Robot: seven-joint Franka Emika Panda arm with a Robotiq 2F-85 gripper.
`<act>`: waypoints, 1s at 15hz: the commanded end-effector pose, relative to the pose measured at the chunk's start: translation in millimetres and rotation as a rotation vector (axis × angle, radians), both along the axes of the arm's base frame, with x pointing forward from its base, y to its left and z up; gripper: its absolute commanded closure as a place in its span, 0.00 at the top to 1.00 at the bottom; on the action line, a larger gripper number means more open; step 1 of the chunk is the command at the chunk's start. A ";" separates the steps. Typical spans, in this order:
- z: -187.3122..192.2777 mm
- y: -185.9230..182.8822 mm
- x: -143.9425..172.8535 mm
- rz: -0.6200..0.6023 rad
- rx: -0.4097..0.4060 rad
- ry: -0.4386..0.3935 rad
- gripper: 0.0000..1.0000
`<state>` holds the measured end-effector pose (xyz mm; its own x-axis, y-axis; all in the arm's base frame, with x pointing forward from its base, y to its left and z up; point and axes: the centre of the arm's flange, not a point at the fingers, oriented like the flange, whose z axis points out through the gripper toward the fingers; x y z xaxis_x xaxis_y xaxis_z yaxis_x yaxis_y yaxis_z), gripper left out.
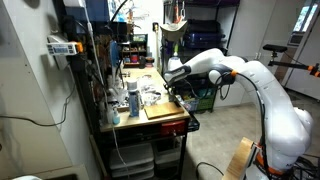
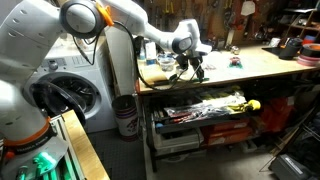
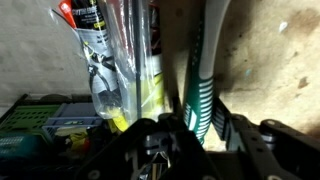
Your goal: Pick up the green and white brush and put it on the brown board, pick up the green and white brush and scrub the brown board, put the green and white brush on the brown board
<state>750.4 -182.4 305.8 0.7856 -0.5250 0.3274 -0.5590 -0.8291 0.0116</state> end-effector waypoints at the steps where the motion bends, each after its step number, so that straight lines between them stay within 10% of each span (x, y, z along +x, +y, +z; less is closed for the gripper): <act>1: 0.0 -3.0 4.9 -0.028 -0.004 0.014 0.06; 9: 28.8 -10.8 -6.7 -0.137 0.018 0.192 0.07; 15: 39.0 -7.1 -42.1 -0.232 0.005 0.529 0.07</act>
